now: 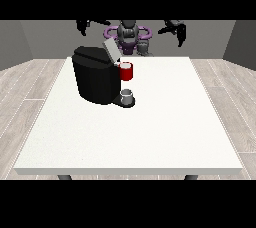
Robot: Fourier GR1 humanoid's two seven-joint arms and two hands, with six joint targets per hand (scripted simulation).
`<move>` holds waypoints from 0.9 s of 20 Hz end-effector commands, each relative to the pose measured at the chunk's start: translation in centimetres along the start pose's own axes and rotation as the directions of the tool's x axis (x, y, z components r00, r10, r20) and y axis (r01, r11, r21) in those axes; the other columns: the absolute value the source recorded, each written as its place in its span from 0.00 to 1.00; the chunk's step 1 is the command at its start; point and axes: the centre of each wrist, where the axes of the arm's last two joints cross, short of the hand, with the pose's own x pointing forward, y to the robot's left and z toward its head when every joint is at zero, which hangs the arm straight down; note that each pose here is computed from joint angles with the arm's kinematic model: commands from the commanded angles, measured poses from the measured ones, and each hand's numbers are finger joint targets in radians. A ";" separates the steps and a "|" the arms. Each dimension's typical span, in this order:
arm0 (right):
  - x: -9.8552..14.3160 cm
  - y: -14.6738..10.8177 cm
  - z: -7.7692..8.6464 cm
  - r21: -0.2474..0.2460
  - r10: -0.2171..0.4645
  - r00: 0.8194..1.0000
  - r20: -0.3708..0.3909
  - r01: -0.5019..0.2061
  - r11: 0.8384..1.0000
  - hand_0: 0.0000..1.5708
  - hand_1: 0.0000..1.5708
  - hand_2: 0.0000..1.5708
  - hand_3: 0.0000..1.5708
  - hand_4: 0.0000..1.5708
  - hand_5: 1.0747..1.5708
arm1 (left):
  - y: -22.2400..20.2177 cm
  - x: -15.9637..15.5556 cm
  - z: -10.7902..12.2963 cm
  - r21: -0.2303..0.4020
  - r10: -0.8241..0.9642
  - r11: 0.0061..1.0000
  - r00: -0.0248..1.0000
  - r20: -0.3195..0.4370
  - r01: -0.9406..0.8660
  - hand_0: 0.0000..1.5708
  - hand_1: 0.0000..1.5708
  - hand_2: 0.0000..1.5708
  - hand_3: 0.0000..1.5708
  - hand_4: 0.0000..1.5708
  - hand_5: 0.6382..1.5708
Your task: Insert the coffee pod into the coffee machine and close the lid
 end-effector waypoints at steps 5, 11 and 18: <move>0.8 -1.6 -1.7 0.020 -0.143 0.989 -0.022 0.144 0.989 0.00 0.00 0.00 0.00 0.08 1.00 | -0.1 2.4 0.9 0.009 -0.020 1.000 0.999 0.050 0.020 0.00 0.00 0.00 0.00 0.22 1.00; 3.7 1.3 -3.8 0.046 -0.130 0.991 -0.011 0.130 0.990 0.00 0.00 0.00 0.00 0.04 1.00 | 1.7 4.1 2.5 0.055 -0.042 0.998 0.993 0.111 0.036 0.00 0.00 0.00 0.00 0.24 1.00; 3.5 3.5 -4.5 0.105 -0.113 0.994 0.003 0.112 0.988 0.00 0.00 0.00 0.00 0.00 1.00 | 1.1 5.4 4.2 0.065 -0.058 0.997 0.986 0.154 0.049 0.00 0.00 0.00 0.00 0.24 1.00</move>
